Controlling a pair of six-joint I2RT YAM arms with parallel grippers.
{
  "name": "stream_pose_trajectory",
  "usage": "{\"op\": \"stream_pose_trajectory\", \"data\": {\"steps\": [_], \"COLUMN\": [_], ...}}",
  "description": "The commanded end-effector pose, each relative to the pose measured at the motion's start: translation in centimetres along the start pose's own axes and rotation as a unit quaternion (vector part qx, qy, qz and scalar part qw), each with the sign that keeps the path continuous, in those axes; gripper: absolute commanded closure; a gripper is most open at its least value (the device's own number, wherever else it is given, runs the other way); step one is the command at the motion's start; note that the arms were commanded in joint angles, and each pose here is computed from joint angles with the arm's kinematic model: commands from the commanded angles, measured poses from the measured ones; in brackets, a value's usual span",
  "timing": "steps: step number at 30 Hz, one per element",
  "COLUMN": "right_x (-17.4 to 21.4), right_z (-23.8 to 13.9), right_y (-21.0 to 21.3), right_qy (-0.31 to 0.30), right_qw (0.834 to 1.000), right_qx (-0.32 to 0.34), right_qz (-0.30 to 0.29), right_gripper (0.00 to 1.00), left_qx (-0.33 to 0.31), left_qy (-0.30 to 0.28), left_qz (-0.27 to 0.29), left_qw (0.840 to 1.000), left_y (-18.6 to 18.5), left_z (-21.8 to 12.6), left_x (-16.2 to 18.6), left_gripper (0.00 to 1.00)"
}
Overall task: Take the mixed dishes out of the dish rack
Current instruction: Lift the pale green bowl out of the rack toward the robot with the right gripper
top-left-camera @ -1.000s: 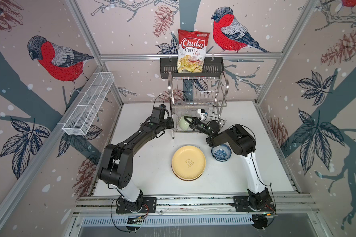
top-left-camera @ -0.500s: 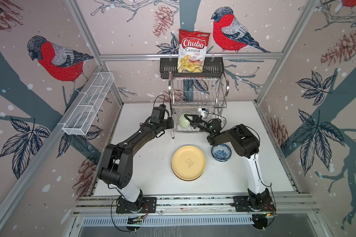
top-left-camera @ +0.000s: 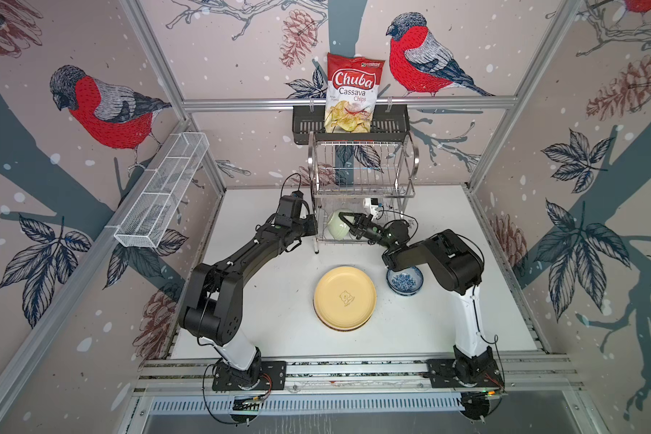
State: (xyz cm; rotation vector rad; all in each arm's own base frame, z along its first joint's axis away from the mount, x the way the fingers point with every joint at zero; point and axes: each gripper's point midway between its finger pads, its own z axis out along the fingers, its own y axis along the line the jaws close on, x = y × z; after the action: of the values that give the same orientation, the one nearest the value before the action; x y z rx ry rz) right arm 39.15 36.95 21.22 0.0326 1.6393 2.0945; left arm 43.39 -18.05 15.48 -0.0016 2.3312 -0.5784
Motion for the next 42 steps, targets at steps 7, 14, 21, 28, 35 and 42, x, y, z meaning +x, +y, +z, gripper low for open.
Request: {"op": "stream_pose_trajectory", "data": {"steps": [7,14,21,28,35,42], "right_x": [1.1,3.1,5.6,8.4,10.1,11.0], "right_z": [-1.1,-2.2,-3.7,-4.9,-8.8,-12.2], "right_y": [6.3,7.2,7.6,7.3,7.3,7.2], "right_qy": [0.001,0.010,0.020,0.053,0.062,0.069], "right_qw": [0.994,0.995,0.991,0.955,0.921,0.888], "right_qx": [-0.079,-0.048,0.030,0.191,0.288,0.360], "right_qz": [-0.072,-0.084,-0.127,-0.222,-0.256,-0.278], "right_gripper": [1.00,1.00,1.00,1.00,1.00,1.00], "left_qx": [-0.023,-0.023,-0.025,-0.026,-0.032,-0.041], "left_qy": [0.019,0.008,-0.001,0.006,0.010,0.016], "left_qz": [-0.015,-0.013,-0.008,-0.011,-0.020,-0.025], "left_qw": [0.999,1.000,1.000,1.000,0.999,0.999], "left_y": [1.1,0.9,0.8,0.9,1.2,1.4], "left_z": [0.5,-0.1,-0.7,-0.6,-0.4,-0.5], "left_x": [1.2,0.6,0.0,0.3,0.8,1.4], "left_gripper": [1.00,0.99,0.96,0.90,0.67,0.46]}}
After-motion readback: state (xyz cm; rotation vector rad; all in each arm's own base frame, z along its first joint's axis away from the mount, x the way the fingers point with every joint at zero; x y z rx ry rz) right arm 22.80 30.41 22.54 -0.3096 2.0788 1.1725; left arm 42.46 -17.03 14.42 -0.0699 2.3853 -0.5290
